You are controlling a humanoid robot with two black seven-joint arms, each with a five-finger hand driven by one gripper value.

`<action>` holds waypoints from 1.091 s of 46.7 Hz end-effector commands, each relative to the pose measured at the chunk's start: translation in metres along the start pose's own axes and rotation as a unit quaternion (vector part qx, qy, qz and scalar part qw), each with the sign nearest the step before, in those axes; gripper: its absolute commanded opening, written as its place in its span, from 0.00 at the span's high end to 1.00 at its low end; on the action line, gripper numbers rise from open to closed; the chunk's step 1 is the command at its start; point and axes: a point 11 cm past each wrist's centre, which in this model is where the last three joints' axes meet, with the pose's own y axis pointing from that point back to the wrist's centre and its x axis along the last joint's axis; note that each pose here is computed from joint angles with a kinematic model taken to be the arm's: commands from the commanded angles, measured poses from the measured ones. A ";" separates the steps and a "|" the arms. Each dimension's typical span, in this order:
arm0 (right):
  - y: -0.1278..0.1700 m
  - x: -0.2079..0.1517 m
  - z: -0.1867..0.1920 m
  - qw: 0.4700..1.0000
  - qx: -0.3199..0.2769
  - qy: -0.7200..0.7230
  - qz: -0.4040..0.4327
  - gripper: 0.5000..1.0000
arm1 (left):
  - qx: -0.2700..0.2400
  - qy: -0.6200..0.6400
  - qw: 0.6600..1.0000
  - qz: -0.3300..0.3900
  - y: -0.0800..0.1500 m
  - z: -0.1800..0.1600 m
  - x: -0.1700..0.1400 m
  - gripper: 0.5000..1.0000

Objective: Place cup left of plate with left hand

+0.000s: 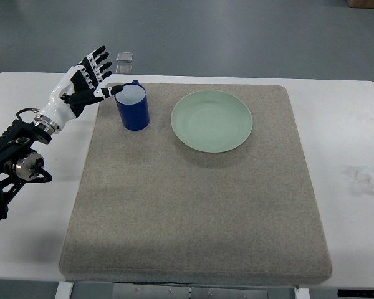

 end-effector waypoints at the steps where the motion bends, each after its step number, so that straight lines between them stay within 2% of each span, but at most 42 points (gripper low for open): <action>1: 0.000 0.000 0.000 1.000 0.000 0.000 0.000 0.14 | -0.009 0.001 1.000 0.010 -0.002 0.006 0.004 0.01; 9: 0.000 0.000 0.000 1.000 0.000 0.000 0.000 0.14 | -0.020 0.014 0.999 0.022 -0.010 0.014 0.005 0.01; 16: 0.000 0.000 0.000 1.000 0.000 0.000 0.000 0.14 | -0.033 0.038 0.997 0.061 -0.017 0.024 0.018 0.01; 32: 0.000 0.000 0.000 1.000 0.000 0.000 0.000 0.14 | -0.030 0.123 0.986 0.109 -0.030 0.029 0.029 0.01; 51: 0.000 0.000 0.000 1.000 0.000 0.000 0.000 0.14 | -0.043 0.188 0.975 0.109 -0.029 0.023 0.031 0.01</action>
